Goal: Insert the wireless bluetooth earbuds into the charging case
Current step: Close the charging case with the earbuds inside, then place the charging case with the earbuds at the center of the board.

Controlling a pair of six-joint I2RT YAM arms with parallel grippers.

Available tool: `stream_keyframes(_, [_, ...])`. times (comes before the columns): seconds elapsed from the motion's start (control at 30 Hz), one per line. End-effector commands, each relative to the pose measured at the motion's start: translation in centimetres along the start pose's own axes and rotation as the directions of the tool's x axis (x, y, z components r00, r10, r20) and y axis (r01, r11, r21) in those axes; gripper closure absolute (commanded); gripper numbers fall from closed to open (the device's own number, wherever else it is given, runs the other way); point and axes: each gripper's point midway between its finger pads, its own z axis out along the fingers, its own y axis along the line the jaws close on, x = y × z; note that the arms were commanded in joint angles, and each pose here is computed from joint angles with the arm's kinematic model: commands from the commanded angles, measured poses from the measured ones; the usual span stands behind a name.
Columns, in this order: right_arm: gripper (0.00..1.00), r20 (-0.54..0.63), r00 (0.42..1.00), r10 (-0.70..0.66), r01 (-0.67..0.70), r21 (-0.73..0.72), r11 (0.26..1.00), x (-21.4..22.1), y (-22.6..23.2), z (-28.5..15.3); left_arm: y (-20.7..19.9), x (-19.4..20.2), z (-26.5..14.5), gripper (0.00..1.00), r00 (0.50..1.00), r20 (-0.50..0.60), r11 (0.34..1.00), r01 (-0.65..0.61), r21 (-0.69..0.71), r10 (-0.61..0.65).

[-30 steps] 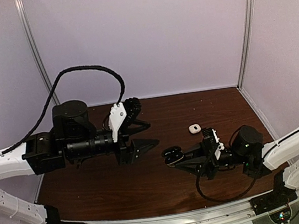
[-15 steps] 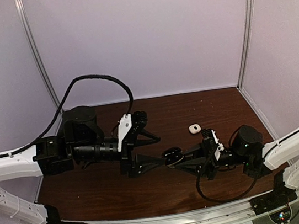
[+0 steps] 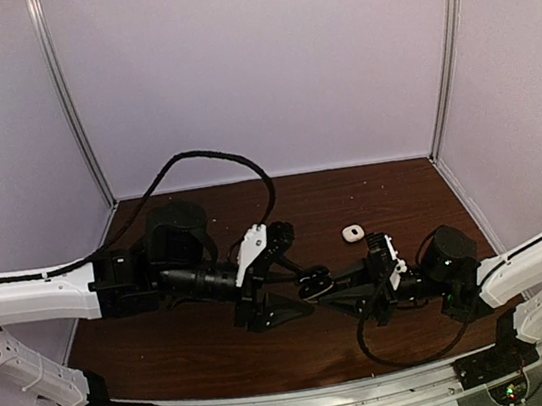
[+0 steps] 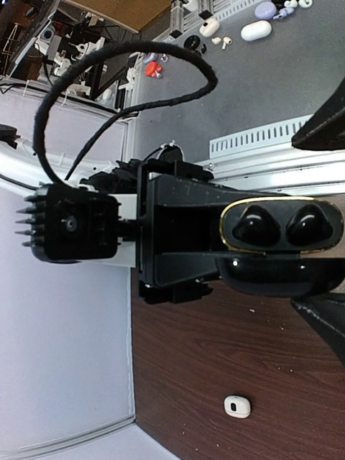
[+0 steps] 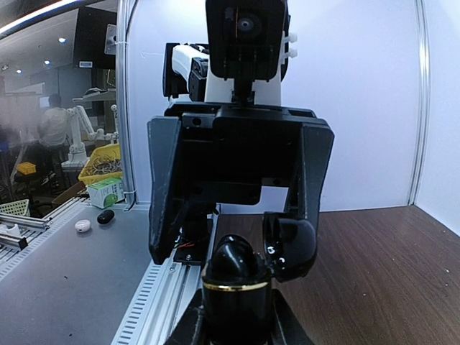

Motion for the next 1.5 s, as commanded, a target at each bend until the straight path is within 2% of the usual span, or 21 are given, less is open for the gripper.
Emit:
stream_keyframes(0.0, [1.0,0.049,0.998,-0.028,0.028,0.007,1.0,-1.8,0.0,0.2,-1.0,-2.1,-0.1,0.36,0.996,0.068,0.997,-0.059,0.043,0.056])
stream_keyframes(0.47, [1.0,0.046,0.999,-0.012,0.012,0.019,1.0,-1.5,-0.2,0.2,-1.1,-2.5,-0.4,0.45,0.994,0.074,0.997,-0.08,0.012,0.079])
stream_keyframes(0.97, [1.0,0.04,0.999,0.014,-0.015,0.043,0.999,-1.2,-0.8,0.2,-0.9,-2.8,-0.9,0.45,0.987,0.076,0.99,-0.137,-0.037,0.14])
stream_keyframes(1.1, [1.0,0.032,0.999,0.026,-0.028,0.062,0.998,-0.9,-1.1,0.2,-0.1,-3.4,-1.8,0.37,0.984,0.097,0.985,-0.14,-0.1,0.15])
stream_keyframes(1.17, [1.0,0.023,0.999,0.037,-0.039,0.082,0.996,-0.8,-1.6,0.3,0.7,-3.7,-2.5,0.26,0.982,0.107,0.977,-0.137,-0.163,0.156])
stream_keyframes(1.2, [1.0,0.018,0.999,0.047,-0.048,0.103,0.994,-0.7,-2.0,0.3,1.5,-3.8,-2.9,0.17,0.982,0.109,0.968,-0.128,-0.215,0.154])
stream_keyframes(1.3, [1.0,0.007,0.998,0.07,-0.07,0.148,0.987,-0.6,-3.0,0.2,3.7,-3.8,-3.9,0.06,0.984,0.111,0.932,-0.089,-0.351,0.136])
stream_keyframes(1.33, [1.0,0.008,0.997,0.078,-0.078,0.16,0.984,-0.6,-3.4,0.1,4.4,-3.8,-4.2,0.03,0.985,0.115,0.919,-0.074,-0.387,0.127])
stream_keyframes(1.47, [1.0,0.015,0.993,0.119,-0.12,0.225,0.967,-0.7,-4.9,-0.4,6.1,-3.9,-5.1,0.02,0.984,0.164,0.889,0.01,-0.458,0.074])
